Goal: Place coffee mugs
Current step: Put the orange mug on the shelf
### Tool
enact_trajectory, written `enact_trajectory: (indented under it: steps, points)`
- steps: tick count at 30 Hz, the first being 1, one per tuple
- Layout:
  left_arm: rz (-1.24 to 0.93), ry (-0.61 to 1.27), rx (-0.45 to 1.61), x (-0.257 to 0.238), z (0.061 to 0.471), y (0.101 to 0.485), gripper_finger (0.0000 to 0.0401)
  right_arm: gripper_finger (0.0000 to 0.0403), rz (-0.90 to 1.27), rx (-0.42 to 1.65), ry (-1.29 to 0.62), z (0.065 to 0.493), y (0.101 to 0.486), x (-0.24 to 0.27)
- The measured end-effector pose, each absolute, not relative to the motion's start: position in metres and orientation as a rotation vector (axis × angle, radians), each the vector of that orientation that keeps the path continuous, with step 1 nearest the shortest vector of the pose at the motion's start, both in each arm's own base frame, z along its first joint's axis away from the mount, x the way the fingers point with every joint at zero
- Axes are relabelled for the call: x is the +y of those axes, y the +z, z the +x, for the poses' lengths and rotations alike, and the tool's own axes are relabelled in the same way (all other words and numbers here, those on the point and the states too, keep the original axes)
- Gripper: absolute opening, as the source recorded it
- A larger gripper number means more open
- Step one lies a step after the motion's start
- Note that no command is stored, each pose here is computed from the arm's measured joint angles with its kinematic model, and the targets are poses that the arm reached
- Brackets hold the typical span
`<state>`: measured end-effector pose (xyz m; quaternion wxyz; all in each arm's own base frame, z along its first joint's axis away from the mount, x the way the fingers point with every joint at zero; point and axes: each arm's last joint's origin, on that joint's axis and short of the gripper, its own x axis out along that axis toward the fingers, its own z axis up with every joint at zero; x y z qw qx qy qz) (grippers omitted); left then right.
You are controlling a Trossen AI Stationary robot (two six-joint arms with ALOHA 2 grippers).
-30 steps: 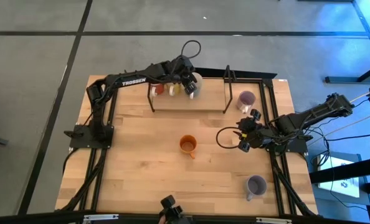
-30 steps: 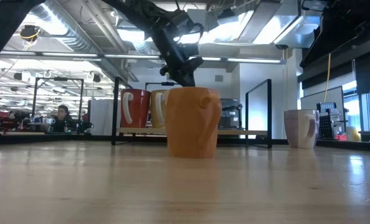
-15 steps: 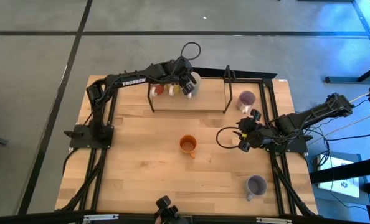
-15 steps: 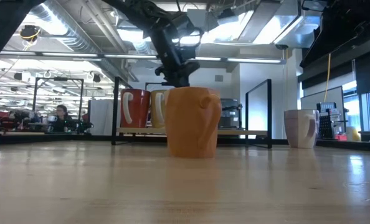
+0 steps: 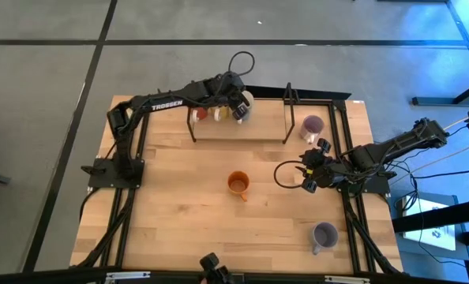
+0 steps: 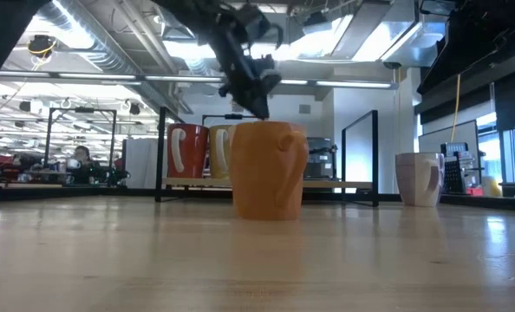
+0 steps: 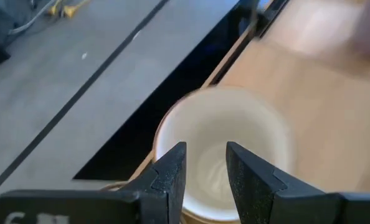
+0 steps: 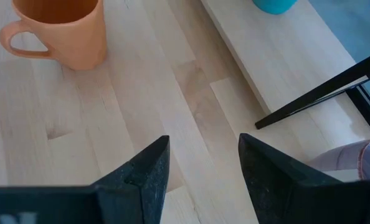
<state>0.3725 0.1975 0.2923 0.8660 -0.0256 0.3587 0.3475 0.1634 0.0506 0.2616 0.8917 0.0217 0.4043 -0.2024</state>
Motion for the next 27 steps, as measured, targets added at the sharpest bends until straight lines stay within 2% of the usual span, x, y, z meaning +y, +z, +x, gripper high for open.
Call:
enact_trajectory:
  steps: [9,13,16,21,27]
  points:
    - [-0.023,0.622,0.597,0.151,0.365,0.344,0.0108,0.0179,0.049,0.788,-0.444,0.164,0.265,0.050]
    - [-0.008,0.564,0.569,0.125,0.366,0.355,0.0108,0.0182,0.056,0.771,-0.443,0.164,0.267,0.050]
    - [-0.013,0.519,0.561,0.107,0.370,0.357,0.0108,0.0201,0.070,0.750,-0.438,0.163,0.269,0.049]
    - [-0.005,0.433,0.559,0.072,0.379,0.355,0.0108,0.0256,0.122,0.766,-0.386,0.162,0.270,0.051]
    - [-0.110,0.352,0.549,0.042,0.385,0.353,0.0110,0.0296,0.149,0.798,-0.338,0.162,0.269,0.052]
